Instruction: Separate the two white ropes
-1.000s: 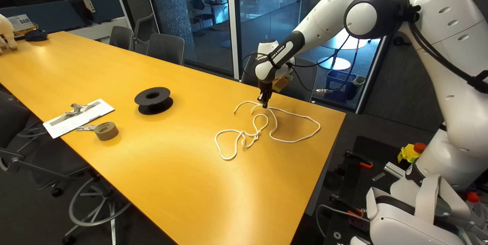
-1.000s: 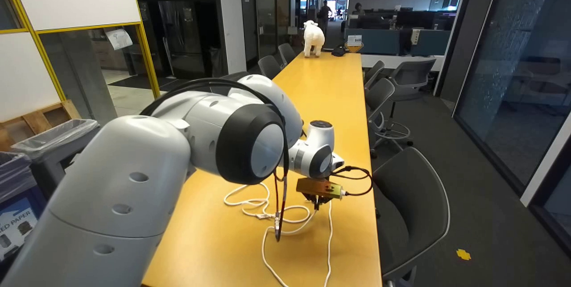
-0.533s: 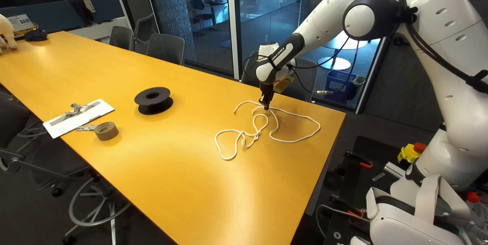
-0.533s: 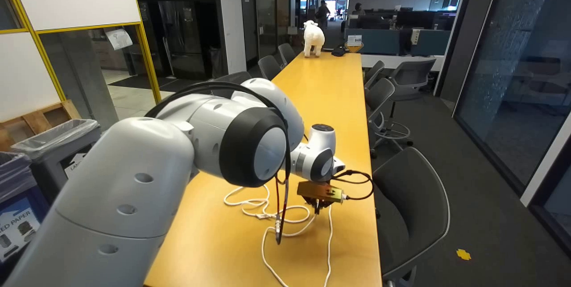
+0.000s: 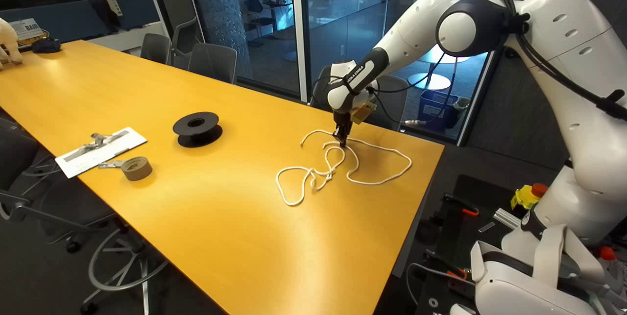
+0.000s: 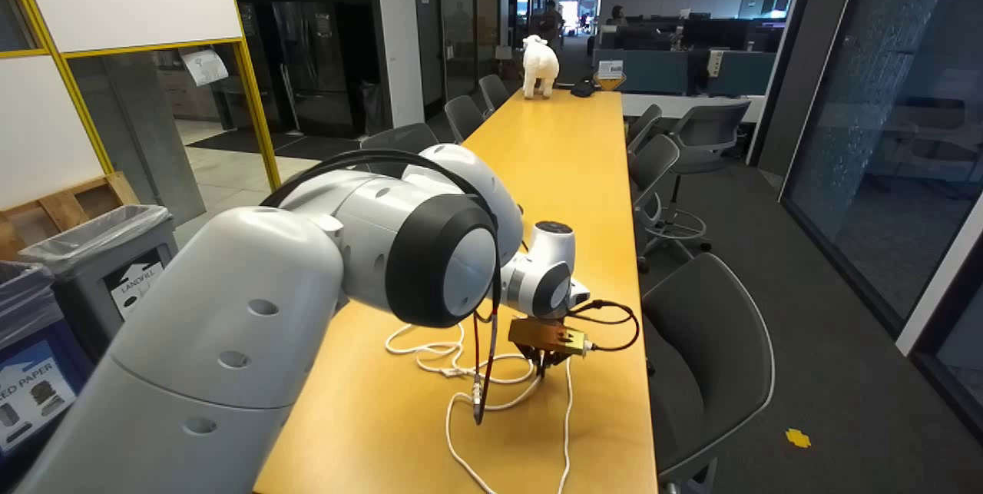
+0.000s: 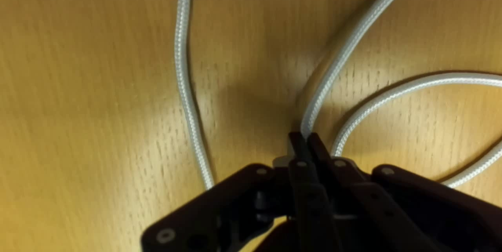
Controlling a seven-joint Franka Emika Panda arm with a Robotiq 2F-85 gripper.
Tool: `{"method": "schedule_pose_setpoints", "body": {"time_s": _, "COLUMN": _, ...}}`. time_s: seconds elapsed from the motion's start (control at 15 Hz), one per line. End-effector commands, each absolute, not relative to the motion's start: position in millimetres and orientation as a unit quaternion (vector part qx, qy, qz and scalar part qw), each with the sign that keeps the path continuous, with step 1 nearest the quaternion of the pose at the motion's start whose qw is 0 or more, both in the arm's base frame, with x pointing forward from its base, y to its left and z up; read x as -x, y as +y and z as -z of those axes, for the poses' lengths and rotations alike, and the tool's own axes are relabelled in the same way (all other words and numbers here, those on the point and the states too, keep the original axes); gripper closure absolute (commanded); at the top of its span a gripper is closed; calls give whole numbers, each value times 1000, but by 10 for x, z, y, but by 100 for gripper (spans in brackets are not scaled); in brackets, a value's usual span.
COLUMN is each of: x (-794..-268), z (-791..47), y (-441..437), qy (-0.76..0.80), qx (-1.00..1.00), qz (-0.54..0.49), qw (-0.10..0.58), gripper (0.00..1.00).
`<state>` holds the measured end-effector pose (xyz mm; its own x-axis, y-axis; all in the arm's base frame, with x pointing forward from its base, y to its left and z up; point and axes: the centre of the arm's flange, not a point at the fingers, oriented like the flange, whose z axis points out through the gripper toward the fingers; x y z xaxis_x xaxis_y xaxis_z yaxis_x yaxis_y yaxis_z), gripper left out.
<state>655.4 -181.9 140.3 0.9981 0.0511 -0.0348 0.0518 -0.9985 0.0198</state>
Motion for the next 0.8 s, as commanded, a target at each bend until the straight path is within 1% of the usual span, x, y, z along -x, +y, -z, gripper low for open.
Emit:
{"method": "schedule_pose_setpoints", "body": {"time_s": 0.0, "x": -6650, "z": -1448, "y": -1812, "qy": 26, "qx": -999, "qz": 18, "qw": 4, "gripper": 69}}
{"method": "schedule_pose_setpoints", "body": {"time_s": 0.07, "x": -6651, "z": -1455, "y": -1792, "qy": 29, "qx": -999, "qz": 19, "qw": 4, "gripper": 64}}
{"method": "schedule_pose_setpoints", "body": {"time_s": 0.33, "x": -6651, "z": -1496, "y": -1626, "qy": 39, "qx": -999, "qz": 16, "qw": 7, "gripper": 32}}
{"method": "schedule_pose_setpoints", "body": {"time_s": 0.6, "x": -6665, "z": -1510, "y": -1305, "qy": 59, "qx": -998, "qz": 13, "qw": 13, "gripper": 4}}
{"method": "schedule_pose_setpoints", "body": {"time_s": 0.67, "x": -6671, "z": -1515, "y": -1199, "qy": 65, "qx": -998, "qz": 13, "qw": 16, "gripper": 0}}
{"method": "schedule_pose_setpoints", "body": {"time_s": 0.73, "x": -6679, "z": -1515, "y": -1092, "qy": 72, "qx": -997, "qz": 13, "qw": 18, "gripper": 0}}
